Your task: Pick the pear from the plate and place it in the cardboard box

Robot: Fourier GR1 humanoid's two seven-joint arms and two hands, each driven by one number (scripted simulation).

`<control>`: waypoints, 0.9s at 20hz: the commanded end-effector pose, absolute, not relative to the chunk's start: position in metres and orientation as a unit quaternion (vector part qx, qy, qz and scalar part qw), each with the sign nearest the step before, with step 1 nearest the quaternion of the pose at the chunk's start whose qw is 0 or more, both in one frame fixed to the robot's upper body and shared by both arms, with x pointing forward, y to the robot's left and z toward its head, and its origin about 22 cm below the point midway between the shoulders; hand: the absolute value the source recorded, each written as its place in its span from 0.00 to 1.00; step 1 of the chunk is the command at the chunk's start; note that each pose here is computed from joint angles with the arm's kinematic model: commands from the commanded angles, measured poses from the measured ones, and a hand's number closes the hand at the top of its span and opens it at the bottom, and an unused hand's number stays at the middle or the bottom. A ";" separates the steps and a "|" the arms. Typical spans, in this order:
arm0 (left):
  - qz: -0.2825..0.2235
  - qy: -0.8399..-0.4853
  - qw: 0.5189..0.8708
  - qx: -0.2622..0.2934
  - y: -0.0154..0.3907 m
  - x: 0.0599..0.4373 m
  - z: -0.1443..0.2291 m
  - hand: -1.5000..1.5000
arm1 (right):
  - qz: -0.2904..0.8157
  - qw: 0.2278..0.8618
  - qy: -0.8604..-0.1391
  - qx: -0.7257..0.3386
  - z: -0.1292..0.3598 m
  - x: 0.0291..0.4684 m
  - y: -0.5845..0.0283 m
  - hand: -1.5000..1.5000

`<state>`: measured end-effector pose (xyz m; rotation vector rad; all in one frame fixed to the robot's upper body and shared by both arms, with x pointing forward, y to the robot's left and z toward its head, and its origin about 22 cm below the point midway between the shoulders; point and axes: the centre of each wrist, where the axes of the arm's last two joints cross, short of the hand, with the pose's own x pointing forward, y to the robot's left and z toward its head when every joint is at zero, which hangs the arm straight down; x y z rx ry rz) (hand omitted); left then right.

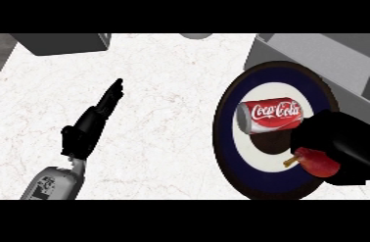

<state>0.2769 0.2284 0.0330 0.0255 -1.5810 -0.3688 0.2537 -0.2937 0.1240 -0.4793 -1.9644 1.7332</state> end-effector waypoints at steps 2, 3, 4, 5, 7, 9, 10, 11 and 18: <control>-0.164 -0.706 0.689 0.020 0.240 0.272 0.033 0.50 | 0.575 0.227 -0.770 -0.157 0.161 0.260 -0.350 1.00; -0.162 -0.707 0.688 0.013 0.233 0.272 0.031 0.50 | 0.567 0.234 -0.775 -0.154 0.164 0.262 -0.364 1.00; -0.158 -0.714 0.682 0.015 0.232 0.274 0.037 0.50 | 0.555 0.244 -0.781 -0.150 0.174 0.264 -0.377 1.00; -0.164 -0.710 0.685 0.012 0.232 0.270 0.032 0.50 | 0.550 0.256 -0.782 -0.140 0.175 0.262 -0.394 1.00; -0.170 -0.708 0.685 0.016 0.233 0.268 0.033 0.50 | 0.523 0.275 -0.794 -0.141 0.192 0.261 -0.430 1.00; -0.172 -0.709 0.684 0.009 0.228 0.275 0.038 0.50 | 0.495 0.276 -0.809 -0.155 0.207 0.258 -0.468 1.00; -0.181 -0.710 0.681 -0.001 0.229 0.268 0.035 0.50 | 0.487 0.282 -0.811 -0.161 0.223 0.252 -0.488 1.00; -0.181 -0.715 0.676 0.004 0.230 0.275 0.048 0.50 | 0.485 0.293 -0.810 -0.149 0.218 0.245 -0.506 1.00; -0.207 -0.720 0.661 -0.031 0.200 0.278 0.047 0.50 | 0.441 0.335 -0.812 -0.185 0.251 0.232 -0.562 1.00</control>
